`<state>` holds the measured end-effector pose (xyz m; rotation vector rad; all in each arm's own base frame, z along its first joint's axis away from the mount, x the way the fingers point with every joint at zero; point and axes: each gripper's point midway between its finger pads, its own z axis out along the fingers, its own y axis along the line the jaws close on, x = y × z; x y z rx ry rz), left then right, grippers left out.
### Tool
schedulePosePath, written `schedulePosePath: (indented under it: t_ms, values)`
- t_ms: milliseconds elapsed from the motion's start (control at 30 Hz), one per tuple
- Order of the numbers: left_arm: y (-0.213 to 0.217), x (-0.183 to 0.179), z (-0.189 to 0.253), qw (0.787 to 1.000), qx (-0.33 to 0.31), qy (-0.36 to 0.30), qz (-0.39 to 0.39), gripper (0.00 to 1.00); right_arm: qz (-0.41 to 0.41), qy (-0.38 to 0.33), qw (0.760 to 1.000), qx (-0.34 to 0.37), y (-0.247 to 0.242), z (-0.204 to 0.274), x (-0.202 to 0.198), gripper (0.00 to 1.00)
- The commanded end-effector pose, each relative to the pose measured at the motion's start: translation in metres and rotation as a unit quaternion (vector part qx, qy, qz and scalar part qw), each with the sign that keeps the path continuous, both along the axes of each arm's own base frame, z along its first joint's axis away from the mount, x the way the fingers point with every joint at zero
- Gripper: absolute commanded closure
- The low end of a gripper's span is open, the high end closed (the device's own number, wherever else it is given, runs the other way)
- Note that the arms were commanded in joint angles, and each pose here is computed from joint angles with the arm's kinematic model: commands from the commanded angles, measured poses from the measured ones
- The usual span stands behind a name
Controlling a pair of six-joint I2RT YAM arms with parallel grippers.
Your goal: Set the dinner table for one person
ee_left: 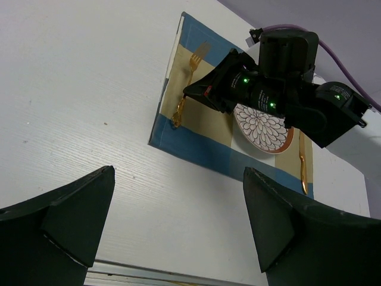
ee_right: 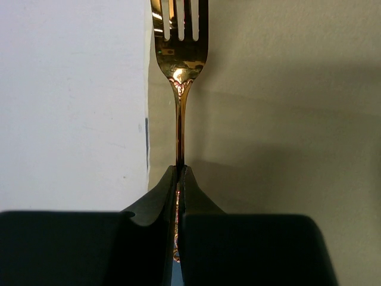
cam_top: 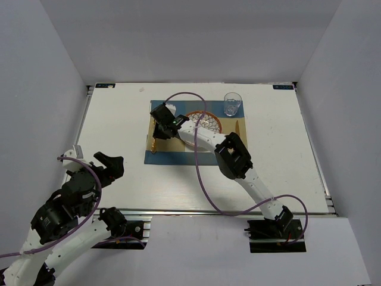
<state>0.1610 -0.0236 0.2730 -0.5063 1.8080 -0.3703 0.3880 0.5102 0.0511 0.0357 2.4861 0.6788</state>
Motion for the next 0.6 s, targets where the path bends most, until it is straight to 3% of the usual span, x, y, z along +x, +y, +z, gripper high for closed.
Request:
schedulePosePath:
  t_ms: [0, 500, 567]
  values:
    - [-0.001, 0.002, 0.006, 1.000, -0.003, -0.002, 0.004, 0.02, -0.002, -0.009, 1.000, 0.011, 0.005, 0.008, 0.010, 1.00]
    - [0.001, 0.000, 0.008, 1.000, -0.008, -0.007, 0.004, 0.02, -0.003, 0.017, 1.000, 0.001, 0.003, -0.018, 0.004, 1.00]
    - [0.001, 0.000, 0.008, 1.000, -0.009, -0.008, 0.004, 0.02, -0.008, 0.019, 1.000, 0.004, 0.002, -0.016, 0.005, 0.89]
